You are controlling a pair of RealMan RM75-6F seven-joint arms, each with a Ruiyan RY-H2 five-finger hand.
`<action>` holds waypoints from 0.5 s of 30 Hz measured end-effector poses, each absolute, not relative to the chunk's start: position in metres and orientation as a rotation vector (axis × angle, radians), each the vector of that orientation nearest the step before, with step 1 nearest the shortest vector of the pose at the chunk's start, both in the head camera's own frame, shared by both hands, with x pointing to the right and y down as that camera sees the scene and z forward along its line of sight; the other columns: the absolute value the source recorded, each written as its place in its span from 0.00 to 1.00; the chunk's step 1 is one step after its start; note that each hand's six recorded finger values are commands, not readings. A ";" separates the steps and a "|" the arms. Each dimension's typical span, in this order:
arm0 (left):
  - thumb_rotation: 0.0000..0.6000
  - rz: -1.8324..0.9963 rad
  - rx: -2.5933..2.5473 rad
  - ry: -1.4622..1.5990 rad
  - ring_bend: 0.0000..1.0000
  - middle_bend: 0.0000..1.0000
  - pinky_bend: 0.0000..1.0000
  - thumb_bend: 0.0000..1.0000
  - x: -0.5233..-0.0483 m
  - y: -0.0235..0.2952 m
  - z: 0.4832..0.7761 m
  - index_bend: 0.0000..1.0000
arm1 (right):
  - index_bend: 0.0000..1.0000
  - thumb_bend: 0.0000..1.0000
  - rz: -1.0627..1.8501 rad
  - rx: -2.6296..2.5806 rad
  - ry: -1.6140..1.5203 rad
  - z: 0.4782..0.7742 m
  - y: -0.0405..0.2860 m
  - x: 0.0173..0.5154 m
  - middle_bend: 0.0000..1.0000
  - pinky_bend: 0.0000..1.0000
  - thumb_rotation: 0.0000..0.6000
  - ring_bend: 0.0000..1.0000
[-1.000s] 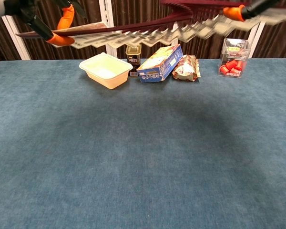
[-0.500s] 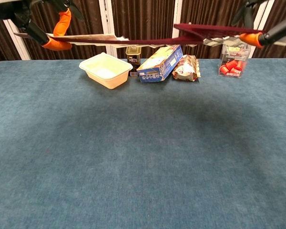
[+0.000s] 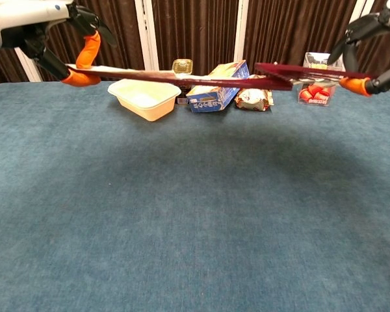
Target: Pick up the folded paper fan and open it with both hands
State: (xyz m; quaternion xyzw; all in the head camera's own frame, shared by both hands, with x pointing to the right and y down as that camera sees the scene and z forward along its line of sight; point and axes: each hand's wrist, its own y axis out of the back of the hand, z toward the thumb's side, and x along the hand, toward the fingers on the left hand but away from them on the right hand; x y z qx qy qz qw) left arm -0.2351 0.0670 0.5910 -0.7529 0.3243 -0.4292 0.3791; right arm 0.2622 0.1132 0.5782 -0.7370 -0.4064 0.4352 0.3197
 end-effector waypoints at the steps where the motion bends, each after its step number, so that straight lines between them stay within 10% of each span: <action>1: 1.00 -1.099 -1.925 0.825 0.00 0.20 0.07 0.45 -0.235 0.068 0.593 0.74 | 0.82 0.46 1.149 -1.939 -1.065 0.580 0.115 0.263 0.33 0.00 1.00 0.00; 15: 1.00 -1.155 -1.942 0.780 0.00 0.20 0.07 0.45 -0.237 0.087 0.622 0.74 | 0.82 0.46 1.201 -1.954 -1.034 0.607 0.134 0.272 0.33 0.00 1.00 0.00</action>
